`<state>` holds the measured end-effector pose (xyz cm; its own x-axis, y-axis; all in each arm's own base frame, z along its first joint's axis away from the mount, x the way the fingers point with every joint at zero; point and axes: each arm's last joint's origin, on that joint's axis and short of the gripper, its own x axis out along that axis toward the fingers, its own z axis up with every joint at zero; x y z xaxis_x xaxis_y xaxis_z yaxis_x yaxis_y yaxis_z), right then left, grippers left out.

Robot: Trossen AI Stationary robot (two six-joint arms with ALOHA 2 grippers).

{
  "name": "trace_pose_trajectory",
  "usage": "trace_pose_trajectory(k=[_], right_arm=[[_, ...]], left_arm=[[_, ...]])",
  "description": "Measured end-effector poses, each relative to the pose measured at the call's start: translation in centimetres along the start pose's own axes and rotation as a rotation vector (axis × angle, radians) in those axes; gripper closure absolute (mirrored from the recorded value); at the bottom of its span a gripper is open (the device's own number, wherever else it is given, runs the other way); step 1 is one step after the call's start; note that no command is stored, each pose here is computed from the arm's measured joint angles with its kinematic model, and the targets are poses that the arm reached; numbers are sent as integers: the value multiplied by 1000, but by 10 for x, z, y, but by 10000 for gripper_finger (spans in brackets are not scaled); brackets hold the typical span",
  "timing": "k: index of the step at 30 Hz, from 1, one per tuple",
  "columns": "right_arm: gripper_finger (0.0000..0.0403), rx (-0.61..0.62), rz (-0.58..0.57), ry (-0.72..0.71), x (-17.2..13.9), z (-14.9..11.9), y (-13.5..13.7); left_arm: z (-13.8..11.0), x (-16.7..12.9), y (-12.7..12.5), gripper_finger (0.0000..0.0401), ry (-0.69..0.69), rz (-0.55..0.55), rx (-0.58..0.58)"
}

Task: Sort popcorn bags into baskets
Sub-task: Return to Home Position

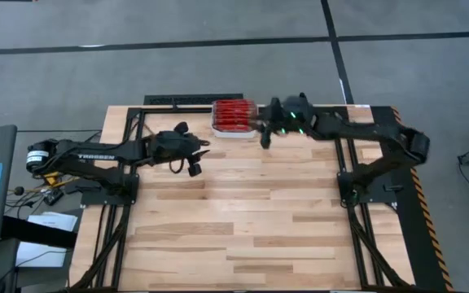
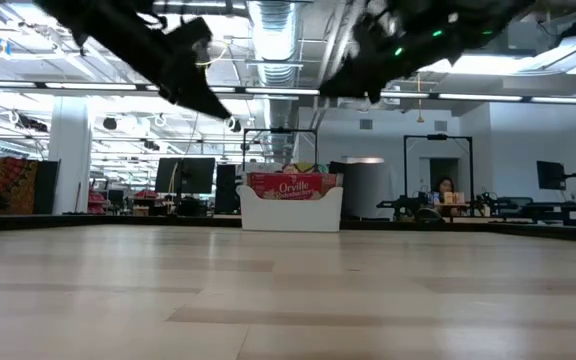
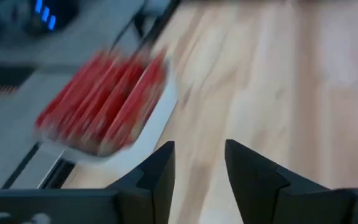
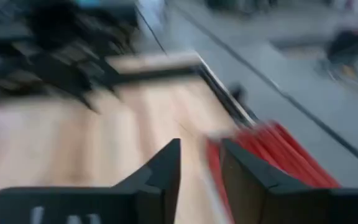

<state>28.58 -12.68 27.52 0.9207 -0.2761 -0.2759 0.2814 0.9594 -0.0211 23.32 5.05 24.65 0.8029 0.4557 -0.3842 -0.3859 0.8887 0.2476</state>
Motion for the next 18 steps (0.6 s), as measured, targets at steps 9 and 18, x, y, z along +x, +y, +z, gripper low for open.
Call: trace_pose_trajectory(k=[9,18], right_arm=[[369,4,261,-276,-45,-18,78],[376,-17,302,-370,-97,-22,81]], left_arm=[[-37,-29,-17,329,-401,-150,-168],[-43,-72,-12,363,-441,-117,-160]])
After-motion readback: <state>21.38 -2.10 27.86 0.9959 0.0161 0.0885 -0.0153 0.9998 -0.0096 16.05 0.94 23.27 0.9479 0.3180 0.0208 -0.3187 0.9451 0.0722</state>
